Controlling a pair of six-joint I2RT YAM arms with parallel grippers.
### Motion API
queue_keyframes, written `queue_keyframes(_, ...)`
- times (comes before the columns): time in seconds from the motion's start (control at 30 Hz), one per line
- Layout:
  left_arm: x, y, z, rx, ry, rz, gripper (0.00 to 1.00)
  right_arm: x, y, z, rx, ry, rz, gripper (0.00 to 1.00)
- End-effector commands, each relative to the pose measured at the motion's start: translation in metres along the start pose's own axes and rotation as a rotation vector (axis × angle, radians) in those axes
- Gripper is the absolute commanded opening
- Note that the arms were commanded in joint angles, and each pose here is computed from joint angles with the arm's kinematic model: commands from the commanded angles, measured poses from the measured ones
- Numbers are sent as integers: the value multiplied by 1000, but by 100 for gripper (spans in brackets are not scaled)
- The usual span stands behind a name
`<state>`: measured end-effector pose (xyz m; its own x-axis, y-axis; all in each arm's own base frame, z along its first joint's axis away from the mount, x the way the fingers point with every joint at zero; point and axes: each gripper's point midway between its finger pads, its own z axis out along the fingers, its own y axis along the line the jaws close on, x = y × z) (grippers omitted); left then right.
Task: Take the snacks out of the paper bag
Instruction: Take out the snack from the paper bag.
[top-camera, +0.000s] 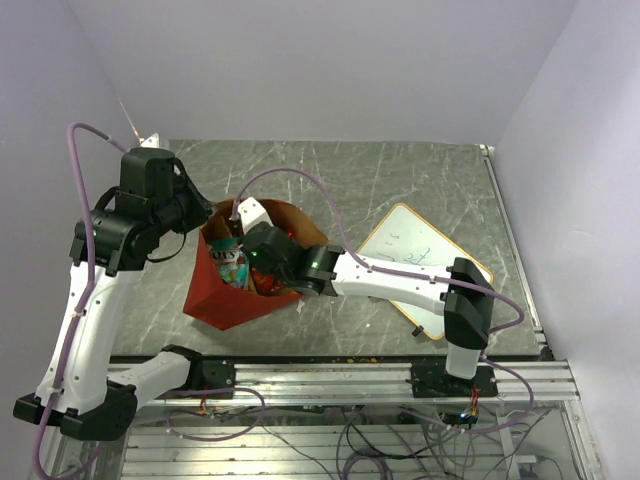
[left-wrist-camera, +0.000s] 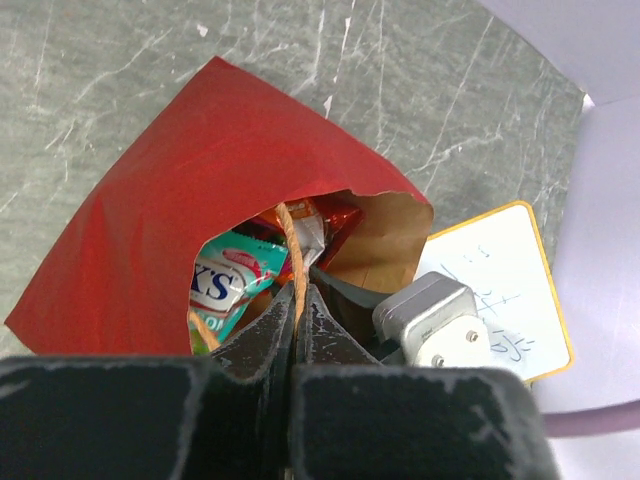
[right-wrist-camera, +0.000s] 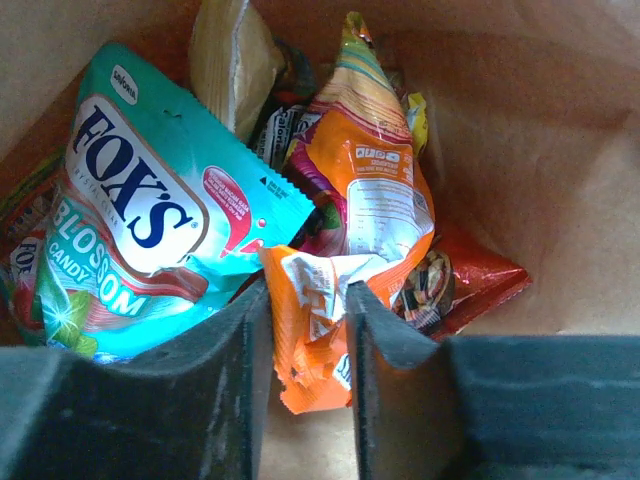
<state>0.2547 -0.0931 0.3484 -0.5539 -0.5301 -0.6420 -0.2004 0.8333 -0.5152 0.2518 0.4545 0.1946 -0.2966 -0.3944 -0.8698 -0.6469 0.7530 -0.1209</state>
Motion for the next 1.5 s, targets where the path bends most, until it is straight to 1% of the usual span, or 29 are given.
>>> queue_keyframes(0.0, 5, 2, -14, 2, 20, -37, 7, -18, -9, -9, 22, -79, 52, 26)
queue_keyframes(0.03, 5, -1, -13, 18, 17, -48, 7, -20, -12, -10, 27, -85, 53, 23)
queue_keyframes(0.07, 5, -4, -13, 34, 13, -62, 7, -20, -16, -11, 32, -89, 57, 15)
queue_keyframes(0.1, 7, -5, -10, 46, 15, -72, 7, -20, -19, -10, 31, -94, 66, 9)
queue_keyframes(0.13, 7, -7, -8, 57, 13, -84, 7, -20, -23, -9, 26, -96, 82, 6)
queue_keyframes(0.2, 7, -10, -6, 66, 9, -108, 7, -18, -31, -4, 35, -97, 108, 5)
queue_keyframes(0.23, 7, -11, -4, 70, 12, -118, 7, -17, -33, -2, 39, -94, 110, 7)
queue_keyframes(0.3, 9, -15, -1, 94, 17, -129, 7, -16, -35, 2, 40, -92, 111, 20)
queue_keyframes(0.33, 8, -18, -1, 109, 15, -128, 7, -16, -33, 4, 32, -87, 112, 29)
queue_keyframes(0.37, 8, -20, 0, 122, 15, -123, 7, -16, -31, 5, 24, -85, 119, 37)
queue_keyframes(0.4, 7, -22, 0, 132, 13, -116, 7, -16, -29, 5, 10, -83, 124, 40)
queue_keyframes(0.47, 8, -24, -2, 142, 19, -97, 7, -17, -23, 7, -19, -87, 127, 49)
queue_keyframes(0.5, 8, -24, -1, 143, 24, -86, 7, -15, -22, 9, -18, -86, 130, 54)
queue_keyframes(0.57, 8, -24, -1, 142, 32, -73, 7, -8, -23, 15, 2, -73, 136, 68)
queue_keyframes(0.63, 13, -25, 1, 142, 59, -75, 7, -1, -23, 20, 13, -54, 128, 75)
queue_keyframes(0.73, 11, -27, 1, 132, 72, -67, 7, 7, -22, 26, 23, -51, 147, 77)
queue_keyframes(0.8, 8, -28, -3, 142, 54, -64, 7, 11, -23, 31, 37, -52, 163, 73)
queue_keyframes(0.9, 2, -27, -8, 147, 10, -64, 7, 21, -23, 43, 56, -38, 175, 60)
queue_keyframes(0.97, 0, -26, -10, 147, -1, -66, 7, 21, -23, 48, 52, -21, 177, 46)
queue_keyframes(1.0, 1, -25, -9, 143, 1, -67, 7, 21, -22, 50, 46, -12, 173, 41)
queue_keyframes(1.03, 1, -23, -9, 135, 2, -64, 7, 15, -20, 50, 28, -10, 168, 30)
queue_keyframes(1.07, 2, -21, -7, 124, 3, -62, 7, 8, -18, 48, 8, -15, 162, 24)
queue_keyframes(1.1, 3, -18, -5, 110, 4, -63, 7, 2, -15, 46, -14, -22, 156, 18)
queue_keyframes(1.2, 3, -16, 0, 93, 3, -81, 7, -16, -9, 33, -79, -55, 158, 6)
queue_keyframes(1.27, -1, -18, 1, 101, -17, -86, 7, -26, -8, 24, -111, -88, 166, 1)
queue_keyframes(1.47, -8, -9, -8, 67, -65, -45, 7, -60, -10, 1, -190, -179, 191, 0)
